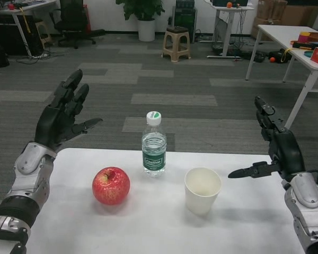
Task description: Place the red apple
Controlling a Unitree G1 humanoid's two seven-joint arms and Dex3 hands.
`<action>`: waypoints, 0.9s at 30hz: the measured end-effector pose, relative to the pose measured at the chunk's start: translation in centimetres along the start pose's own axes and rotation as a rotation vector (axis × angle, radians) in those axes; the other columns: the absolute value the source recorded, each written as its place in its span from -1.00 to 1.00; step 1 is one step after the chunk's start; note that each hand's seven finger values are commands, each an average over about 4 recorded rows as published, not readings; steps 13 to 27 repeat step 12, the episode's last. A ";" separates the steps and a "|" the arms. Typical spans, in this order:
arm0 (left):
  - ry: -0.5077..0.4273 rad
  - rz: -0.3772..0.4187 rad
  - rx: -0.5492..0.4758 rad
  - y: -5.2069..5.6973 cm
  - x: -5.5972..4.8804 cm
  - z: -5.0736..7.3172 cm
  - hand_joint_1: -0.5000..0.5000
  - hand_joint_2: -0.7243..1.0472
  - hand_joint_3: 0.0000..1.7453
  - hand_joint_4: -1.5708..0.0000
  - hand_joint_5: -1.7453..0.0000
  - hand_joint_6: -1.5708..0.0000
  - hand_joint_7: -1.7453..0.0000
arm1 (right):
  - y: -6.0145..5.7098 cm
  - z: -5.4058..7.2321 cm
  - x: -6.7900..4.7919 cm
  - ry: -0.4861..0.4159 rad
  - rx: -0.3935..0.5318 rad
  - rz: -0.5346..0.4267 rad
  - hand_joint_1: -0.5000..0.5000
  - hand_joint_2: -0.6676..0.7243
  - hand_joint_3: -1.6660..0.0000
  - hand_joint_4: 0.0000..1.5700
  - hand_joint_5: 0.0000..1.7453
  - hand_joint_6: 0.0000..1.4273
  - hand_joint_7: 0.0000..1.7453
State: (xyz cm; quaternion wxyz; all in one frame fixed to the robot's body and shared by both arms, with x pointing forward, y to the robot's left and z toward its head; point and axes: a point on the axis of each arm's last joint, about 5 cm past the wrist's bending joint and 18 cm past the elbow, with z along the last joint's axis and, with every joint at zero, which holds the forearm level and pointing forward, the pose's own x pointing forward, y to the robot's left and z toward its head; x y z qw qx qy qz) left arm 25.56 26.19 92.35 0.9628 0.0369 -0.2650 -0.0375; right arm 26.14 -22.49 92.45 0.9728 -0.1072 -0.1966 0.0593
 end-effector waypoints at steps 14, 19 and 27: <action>0.004 0.013 0.022 1.2 0.1 0.4 -1.00 0.80 -1.00 1.00 0.88 1.00 0.76 | 1.3 -0.5 0.2 0.016 0.048 -0.005 -0.92 -0.27 1.00 -1.00 -1.00 -1.00 -0.92; 0.004 0.013 0.022 1.2 0.1 0.4 -1.00 0.80 -1.00 1.00 0.88 1.00 0.76 | 1.3 -0.5 0.2 0.016 0.048 -0.005 -0.92 -0.27 1.00 -1.00 -1.00 -1.00 -0.92; 0.004 0.013 0.022 1.2 0.1 0.4 -1.00 0.80 -1.00 1.00 0.88 1.00 0.76 | 1.3 -0.5 0.2 0.016 0.048 -0.005 -0.92 -0.27 1.00 -1.00 -1.00 -1.00 -0.92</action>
